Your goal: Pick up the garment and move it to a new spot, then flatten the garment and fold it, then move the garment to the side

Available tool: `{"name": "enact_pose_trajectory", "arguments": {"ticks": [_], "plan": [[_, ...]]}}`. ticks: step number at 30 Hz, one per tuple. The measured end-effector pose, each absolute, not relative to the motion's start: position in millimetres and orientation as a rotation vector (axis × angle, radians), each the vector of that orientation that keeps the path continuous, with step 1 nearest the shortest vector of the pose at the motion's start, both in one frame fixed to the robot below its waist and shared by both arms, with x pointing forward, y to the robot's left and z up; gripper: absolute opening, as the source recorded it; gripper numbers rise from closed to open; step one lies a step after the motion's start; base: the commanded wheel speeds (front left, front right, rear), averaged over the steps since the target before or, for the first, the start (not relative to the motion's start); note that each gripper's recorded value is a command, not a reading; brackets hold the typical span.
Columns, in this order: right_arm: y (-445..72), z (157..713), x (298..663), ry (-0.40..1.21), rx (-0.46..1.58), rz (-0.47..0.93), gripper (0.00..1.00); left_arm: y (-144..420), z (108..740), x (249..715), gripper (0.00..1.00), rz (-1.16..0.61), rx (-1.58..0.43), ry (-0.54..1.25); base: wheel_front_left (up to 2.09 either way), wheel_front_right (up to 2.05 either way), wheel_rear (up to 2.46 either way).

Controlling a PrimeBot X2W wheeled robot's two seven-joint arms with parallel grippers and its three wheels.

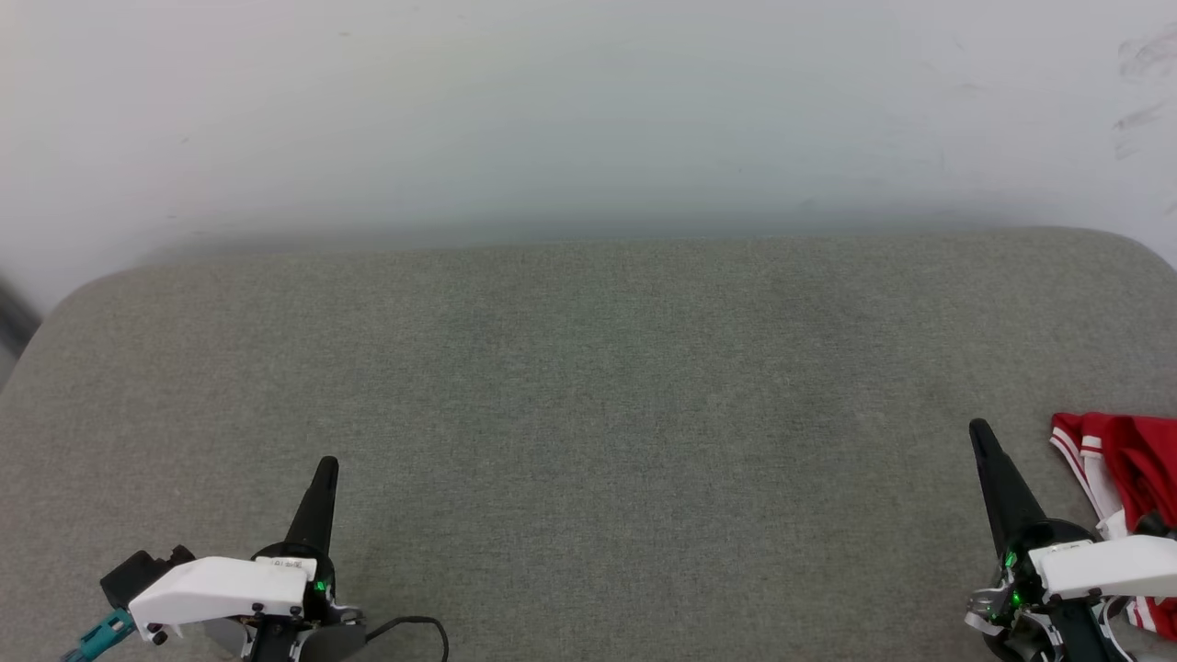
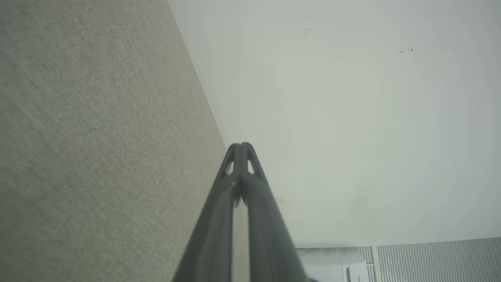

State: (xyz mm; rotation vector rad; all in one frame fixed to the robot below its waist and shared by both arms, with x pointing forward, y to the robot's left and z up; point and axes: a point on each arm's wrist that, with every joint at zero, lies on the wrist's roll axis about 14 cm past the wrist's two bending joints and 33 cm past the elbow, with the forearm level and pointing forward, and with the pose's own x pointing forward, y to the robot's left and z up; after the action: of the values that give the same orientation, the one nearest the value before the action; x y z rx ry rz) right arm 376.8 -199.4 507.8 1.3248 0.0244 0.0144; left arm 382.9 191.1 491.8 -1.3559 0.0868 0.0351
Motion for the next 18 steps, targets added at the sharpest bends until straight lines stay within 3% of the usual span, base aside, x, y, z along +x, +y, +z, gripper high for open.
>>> {"name": "enact_pose_trajectory", "arguments": {"ticks": [18], "plan": [[-200.2, 505.4, 382.9, 0.015, 1.471, 0.0, 0.0, 196.3, 499.0, 385.8, 0.0, 0.019, -1.484, 0.043, 0.0, 0.0, 0.0]]}}
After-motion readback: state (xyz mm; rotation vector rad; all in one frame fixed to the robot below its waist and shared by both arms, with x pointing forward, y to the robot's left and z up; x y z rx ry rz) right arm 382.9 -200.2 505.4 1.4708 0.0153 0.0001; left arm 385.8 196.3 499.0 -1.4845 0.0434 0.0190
